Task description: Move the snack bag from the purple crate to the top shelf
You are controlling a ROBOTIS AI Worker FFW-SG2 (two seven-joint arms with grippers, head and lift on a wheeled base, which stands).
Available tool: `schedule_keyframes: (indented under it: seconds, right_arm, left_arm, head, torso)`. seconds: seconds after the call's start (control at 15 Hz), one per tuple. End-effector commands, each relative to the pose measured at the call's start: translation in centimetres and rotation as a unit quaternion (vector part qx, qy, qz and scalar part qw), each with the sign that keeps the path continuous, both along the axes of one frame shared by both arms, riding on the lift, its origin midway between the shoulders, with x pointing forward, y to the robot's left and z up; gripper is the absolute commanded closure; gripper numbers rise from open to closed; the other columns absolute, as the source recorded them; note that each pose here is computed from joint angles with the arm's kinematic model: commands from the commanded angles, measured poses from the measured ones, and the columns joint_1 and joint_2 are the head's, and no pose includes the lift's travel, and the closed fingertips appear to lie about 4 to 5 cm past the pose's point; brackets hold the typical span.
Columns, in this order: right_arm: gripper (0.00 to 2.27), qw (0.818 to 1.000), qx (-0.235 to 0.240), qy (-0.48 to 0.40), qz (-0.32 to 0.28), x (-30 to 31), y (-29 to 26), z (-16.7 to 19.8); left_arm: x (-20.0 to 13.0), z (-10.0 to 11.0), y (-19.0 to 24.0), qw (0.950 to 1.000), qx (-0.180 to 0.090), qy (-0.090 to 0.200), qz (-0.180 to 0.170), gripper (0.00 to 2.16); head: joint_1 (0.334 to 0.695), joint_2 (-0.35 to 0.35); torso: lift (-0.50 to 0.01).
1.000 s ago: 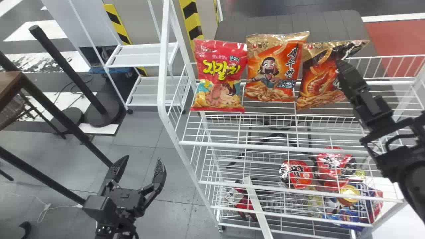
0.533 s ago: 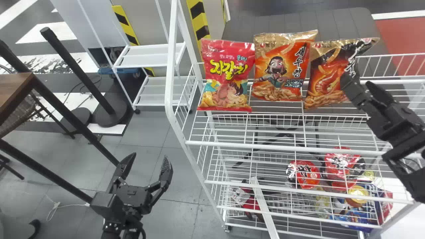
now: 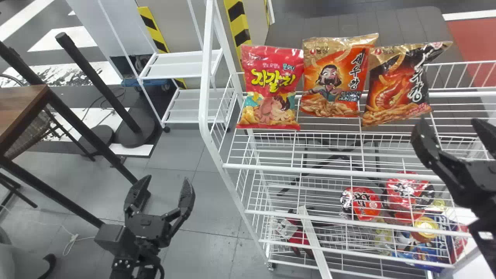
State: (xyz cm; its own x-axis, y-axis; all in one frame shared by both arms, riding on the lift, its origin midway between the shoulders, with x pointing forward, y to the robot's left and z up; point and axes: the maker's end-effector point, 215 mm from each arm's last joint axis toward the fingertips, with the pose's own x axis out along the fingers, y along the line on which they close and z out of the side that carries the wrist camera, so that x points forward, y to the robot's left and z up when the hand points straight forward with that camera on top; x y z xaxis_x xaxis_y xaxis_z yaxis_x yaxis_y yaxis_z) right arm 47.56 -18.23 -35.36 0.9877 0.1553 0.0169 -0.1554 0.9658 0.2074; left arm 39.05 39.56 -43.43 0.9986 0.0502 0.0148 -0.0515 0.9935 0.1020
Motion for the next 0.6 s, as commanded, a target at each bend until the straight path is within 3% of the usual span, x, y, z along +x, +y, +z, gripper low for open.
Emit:
schedule_keyframes:
  seconds: [0.0,0.53]
  right_arm:
    - [0.11,0.999,-0.030,0.008,-0.018,-2.1,-0.9,-1.5]
    - [0.11,0.998,-0.062,0.002,-0.021,-6.2,-1.9,-2.0]
  left_arm:
    - [-0.2,0.7,0.4,1.0000,0.002,-0.005,0.003,0.10]
    - [-1.2,0.3,0.9,0.9999,0.002,0.000,0.010,0.10]
  head:
    - [0.695,0.271]
    - [0.695,0.286]
  torso:
    - [0.003]
    - [0.003]
